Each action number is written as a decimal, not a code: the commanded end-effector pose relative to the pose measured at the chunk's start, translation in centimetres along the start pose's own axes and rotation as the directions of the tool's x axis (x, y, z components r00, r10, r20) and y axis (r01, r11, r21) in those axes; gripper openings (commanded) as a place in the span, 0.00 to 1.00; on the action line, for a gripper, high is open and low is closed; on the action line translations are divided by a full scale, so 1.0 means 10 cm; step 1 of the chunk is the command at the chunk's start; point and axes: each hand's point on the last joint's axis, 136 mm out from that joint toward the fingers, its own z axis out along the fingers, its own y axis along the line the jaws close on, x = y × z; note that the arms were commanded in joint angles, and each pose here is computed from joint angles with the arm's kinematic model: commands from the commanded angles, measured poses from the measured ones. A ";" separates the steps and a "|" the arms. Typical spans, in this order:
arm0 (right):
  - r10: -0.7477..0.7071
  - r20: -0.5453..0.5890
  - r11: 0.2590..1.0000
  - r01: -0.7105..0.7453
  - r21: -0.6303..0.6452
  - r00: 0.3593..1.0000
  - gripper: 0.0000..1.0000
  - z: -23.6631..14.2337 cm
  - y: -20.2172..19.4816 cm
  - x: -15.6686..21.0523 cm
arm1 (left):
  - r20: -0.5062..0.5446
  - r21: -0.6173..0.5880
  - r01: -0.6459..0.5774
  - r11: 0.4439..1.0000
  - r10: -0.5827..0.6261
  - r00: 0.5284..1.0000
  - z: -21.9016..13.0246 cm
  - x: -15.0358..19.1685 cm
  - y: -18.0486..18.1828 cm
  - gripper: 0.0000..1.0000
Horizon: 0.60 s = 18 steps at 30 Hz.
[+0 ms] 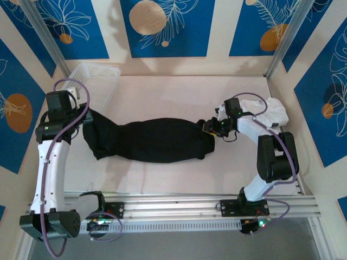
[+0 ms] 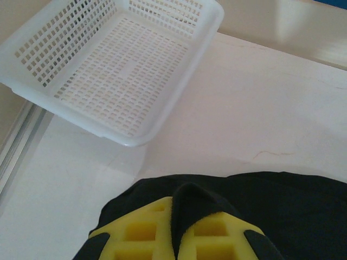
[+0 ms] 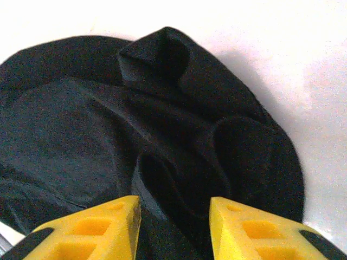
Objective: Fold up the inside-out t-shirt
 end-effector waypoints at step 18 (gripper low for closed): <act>0.008 -0.046 0.990 -0.015 -0.139 0.999 0.50 0.02 0.06 0.34 | 0.009 0.033 0.013 0.999 -0.013 1.000 0.02 -0.01 -0.04 0.00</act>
